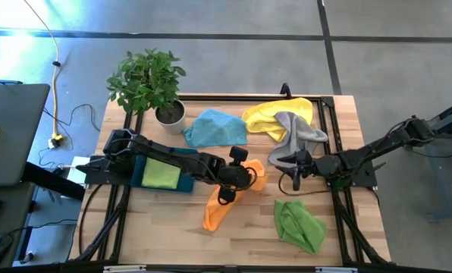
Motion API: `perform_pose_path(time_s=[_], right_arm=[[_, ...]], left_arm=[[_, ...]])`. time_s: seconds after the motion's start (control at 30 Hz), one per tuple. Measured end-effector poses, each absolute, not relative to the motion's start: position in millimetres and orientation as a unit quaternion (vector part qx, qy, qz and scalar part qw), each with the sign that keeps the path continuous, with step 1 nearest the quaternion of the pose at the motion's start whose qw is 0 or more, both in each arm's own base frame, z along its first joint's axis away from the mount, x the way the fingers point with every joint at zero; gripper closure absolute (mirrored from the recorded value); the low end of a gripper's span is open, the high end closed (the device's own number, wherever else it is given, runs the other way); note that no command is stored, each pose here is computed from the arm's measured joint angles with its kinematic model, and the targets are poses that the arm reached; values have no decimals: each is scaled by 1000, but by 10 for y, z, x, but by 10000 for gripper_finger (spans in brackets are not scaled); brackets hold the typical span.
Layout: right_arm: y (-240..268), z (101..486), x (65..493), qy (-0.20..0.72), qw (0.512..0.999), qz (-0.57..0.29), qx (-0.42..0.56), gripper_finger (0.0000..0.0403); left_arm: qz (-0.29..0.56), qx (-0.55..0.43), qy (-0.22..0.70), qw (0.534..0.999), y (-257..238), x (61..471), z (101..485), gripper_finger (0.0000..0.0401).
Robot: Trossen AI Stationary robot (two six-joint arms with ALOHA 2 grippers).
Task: Fold microfiber towels
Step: Fold the orange microfiber towel on the table
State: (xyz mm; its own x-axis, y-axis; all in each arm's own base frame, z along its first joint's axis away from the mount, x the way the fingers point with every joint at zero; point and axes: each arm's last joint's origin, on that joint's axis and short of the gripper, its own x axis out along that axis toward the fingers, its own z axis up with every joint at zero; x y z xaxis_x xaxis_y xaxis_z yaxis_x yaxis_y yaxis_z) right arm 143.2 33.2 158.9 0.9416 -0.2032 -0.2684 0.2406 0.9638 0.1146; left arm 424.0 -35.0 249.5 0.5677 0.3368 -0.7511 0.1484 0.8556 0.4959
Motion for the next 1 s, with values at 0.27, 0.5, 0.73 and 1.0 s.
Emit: perform_pose_path(time_s=[0.27, 0.5, 0.73, 1.0], right_arm=[[394, 1592, 1473, 132, 986, -31, 102, 256], [463, 1563, 1603, 114, 992, 24, 40, 255], [494, 1506, 1707, 98, 995, 24, 4, 228], [535, 1612, 1955, 85, 996, 33, -9, 210]], left_arm=[[51, 271, 461, 844, -352, 4243, 2497, 398], [50, 274, 460, 843, -352, 4244, 2498, 398], [49, 267, 459, 846, -364, 4245, 2498, 398], [49, 263, 439, 858, -395, 4276, 2526, 398]])
